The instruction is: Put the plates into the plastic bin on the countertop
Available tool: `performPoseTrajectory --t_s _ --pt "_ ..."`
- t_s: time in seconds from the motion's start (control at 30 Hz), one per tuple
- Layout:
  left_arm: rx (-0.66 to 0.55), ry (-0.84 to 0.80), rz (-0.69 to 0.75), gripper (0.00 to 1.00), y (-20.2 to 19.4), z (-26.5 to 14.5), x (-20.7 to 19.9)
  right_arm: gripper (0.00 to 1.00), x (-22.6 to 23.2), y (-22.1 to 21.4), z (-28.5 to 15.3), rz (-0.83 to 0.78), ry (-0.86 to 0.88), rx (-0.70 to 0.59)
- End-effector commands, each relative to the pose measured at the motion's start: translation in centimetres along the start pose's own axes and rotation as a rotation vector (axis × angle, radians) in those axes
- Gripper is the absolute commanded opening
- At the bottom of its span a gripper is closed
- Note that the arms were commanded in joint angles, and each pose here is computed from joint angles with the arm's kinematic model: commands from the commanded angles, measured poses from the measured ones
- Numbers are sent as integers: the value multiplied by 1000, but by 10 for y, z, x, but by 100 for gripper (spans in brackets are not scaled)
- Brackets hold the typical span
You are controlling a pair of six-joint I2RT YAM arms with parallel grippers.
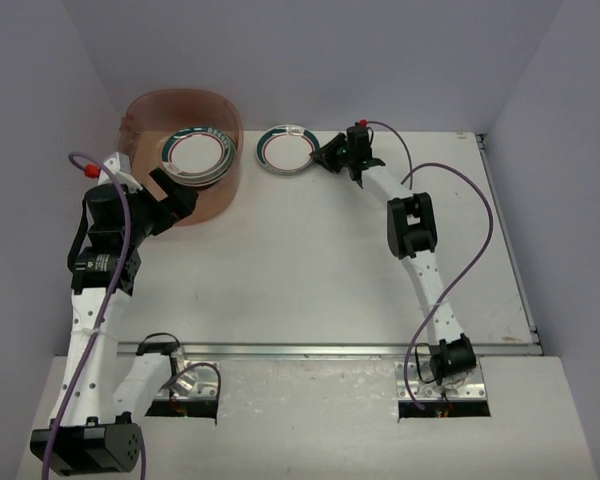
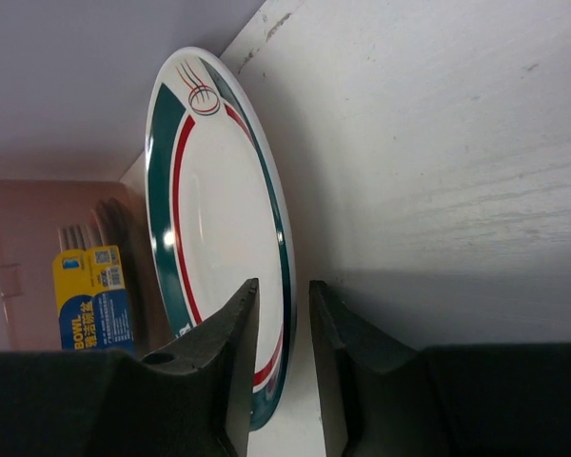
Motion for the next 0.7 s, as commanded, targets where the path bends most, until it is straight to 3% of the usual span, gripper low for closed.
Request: performPoseTrajectory --t_s 0.0,0.07,0.2,0.23,0.3,0.43,0.57,0.67 --pt "38 -50 48 100 -9 -5 -1 21 -14 -32 16 10 -19 34" --pt "30 -50 59 100 -10 -7 0 0 -20 -41 13 27 -43 53" --pt "60 -64 72 100 -12 -6 -1 0 -26 -44 -13 86 -124 56" --pt "86 -81 73 100 -15 -4 -3 0 -6 -26 -27 67 -102 5" --pt "124 -127 77 100 -19 -2 -8 0 3 -16 -62 3 -160 -45" --pt "214 -273 76 100 -33 0 -26 0 44 10 -160 -194 -278 -18" --pt "291 -376 68 100 -56 14 -45 0 70 -2 -251 -345 -113 115" --pt "384 -476 32 100 -70 32 -52 0 92 -25 -305 -367 194 241"
Point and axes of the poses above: each gripper's point midway between its finger pads, its own z axis out along the fingers, its own x axis along the line the jaws close on, y = z × x, the point moved 6 cm from there along -z, back along the fingers, and after that the axes turned 14 degrees about -z, right-handed, at the moved point
